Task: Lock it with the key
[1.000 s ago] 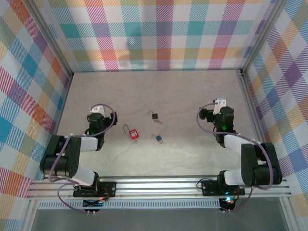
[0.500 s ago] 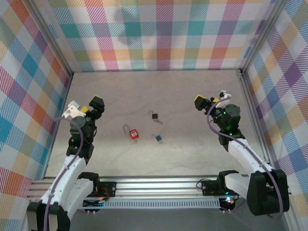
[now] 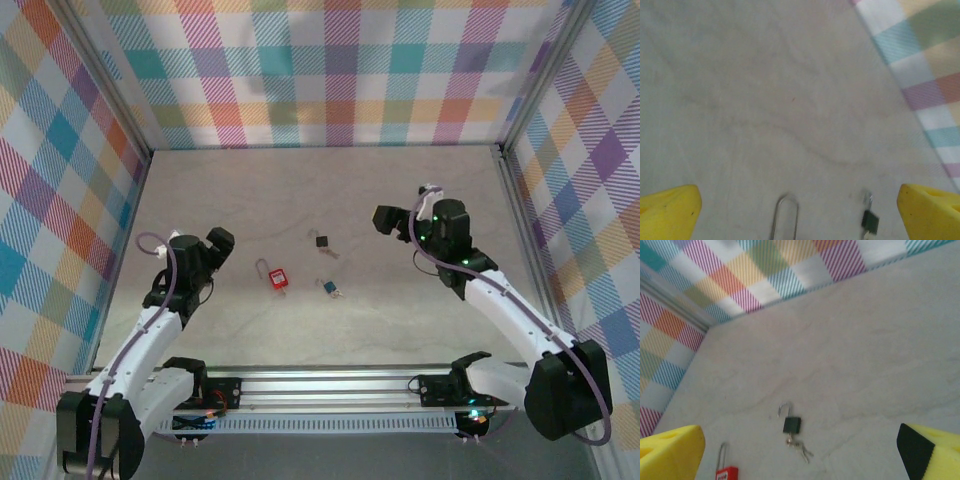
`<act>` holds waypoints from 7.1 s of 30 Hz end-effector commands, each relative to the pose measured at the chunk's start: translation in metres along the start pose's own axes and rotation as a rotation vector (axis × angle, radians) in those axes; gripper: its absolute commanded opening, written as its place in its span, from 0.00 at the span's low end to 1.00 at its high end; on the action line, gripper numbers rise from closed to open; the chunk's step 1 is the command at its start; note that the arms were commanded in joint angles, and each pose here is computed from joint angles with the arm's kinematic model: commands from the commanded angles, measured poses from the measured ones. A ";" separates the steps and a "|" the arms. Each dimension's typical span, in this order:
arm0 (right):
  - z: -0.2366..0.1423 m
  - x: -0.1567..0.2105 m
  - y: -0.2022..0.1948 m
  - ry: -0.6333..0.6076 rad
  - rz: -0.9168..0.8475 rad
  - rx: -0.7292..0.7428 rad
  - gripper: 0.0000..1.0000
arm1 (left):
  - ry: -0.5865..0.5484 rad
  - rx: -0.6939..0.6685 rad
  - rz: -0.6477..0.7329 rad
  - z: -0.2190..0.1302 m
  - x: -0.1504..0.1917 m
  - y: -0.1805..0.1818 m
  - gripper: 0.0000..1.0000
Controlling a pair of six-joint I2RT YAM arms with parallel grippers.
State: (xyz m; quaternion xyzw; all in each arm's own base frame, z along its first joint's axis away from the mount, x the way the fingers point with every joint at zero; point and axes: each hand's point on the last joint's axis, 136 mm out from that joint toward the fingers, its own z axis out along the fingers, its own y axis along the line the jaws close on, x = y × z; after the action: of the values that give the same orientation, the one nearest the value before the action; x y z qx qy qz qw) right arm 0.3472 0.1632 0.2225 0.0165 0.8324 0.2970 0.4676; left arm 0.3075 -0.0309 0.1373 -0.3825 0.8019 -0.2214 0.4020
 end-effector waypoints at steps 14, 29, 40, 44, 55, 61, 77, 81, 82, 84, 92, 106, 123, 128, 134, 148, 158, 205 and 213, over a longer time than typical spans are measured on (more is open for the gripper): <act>0.046 0.096 0.033 0.429 -0.254 0.055 0.99 | 0.149 -0.096 0.137 -0.023 0.038 -0.003 1.00; 0.070 0.188 0.122 0.639 -0.498 -0.010 0.99 | 0.084 -0.110 0.250 -0.070 0.007 -0.017 1.00; 0.091 0.223 0.145 0.721 -0.541 0.011 0.92 | 0.024 -0.051 0.267 -0.107 -0.012 -0.031 1.00; 0.097 0.232 0.152 0.740 -0.544 0.006 0.87 | -0.001 -0.030 0.286 -0.123 -0.021 -0.039 1.00; 0.118 0.250 0.159 0.774 -0.585 0.046 0.76 | -0.141 -0.066 0.403 -0.153 -0.057 -0.047 1.00; 0.126 0.257 0.156 0.796 -0.587 0.066 0.72 | -0.188 -0.094 0.429 -0.158 -0.067 -0.045 1.00; 0.150 0.273 0.150 0.807 -0.591 0.121 0.64 | -0.194 -0.098 0.400 -0.153 -0.067 -0.036 1.00; 0.154 0.275 0.148 0.805 -0.589 0.128 0.61 | -0.192 -0.095 0.398 -0.153 -0.067 -0.036 1.00; 0.155 0.275 0.148 0.802 -0.590 0.130 0.60 | -0.191 -0.096 0.397 -0.152 -0.067 -0.035 1.00; 0.157 0.276 0.146 0.801 -0.590 0.136 0.58 | -0.191 -0.094 0.397 -0.152 -0.067 -0.036 1.00; 0.161 0.285 0.137 0.810 -0.578 0.171 0.51 | -0.178 -0.095 0.396 -0.149 -0.065 -0.035 1.00; 0.149 0.277 0.147 0.807 -0.546 0.128 0.26 | -0.142 -0.086 0.398 -0.143 -0.060 -0.038 1.00; 0.076 0.190 0.188 0.676 -0.470 -0.167 0.00 | 0.033 0.023 0.299 -0.116 -0.025 -0.053 1.00; 0.045 0.165 0.184 0.651 -0.437 -0.285 0.00 | 0.159 0.087 0.202 -0.097 -0.001 -0.065 1.00; 0.018 0.150 0.173 0.601 -0.425 -0.367 0.00 | 0.298 0.175 0.064 -0.072 0.028 -0.080 1.00; 0.009 0.180 0.162 0.613 -0.395 -0.453 0.00 | 0.476 0.215 0.036 -0.042 0.095 -0.112 1.00; 0.019 0.190 0.151 0.623 -0.381 -0.408 0.00 | 0.577 0.150 0.053 -0.026 0.135 -0.104 0.99; 0.024 0.199 0.147 0.649 -0.368 -0.398 0.00 | 0.628 0.173 0.054 -0.015 0.153 -0.109 0.26; 0.023 0.198 0.148 0.645 -0.367 -0.400 0.00 | 0.630 0.173 0.057 -0.015 0.154 -0.109 0.18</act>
State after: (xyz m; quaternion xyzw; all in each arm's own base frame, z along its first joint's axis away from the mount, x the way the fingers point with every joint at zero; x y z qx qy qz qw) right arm 0.2188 0.3512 0.1318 -0.3161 0.8589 0.3398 0.2164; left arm 0.2888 -0.2109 0.1476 -0.2509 0.8733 -0.3772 0.1793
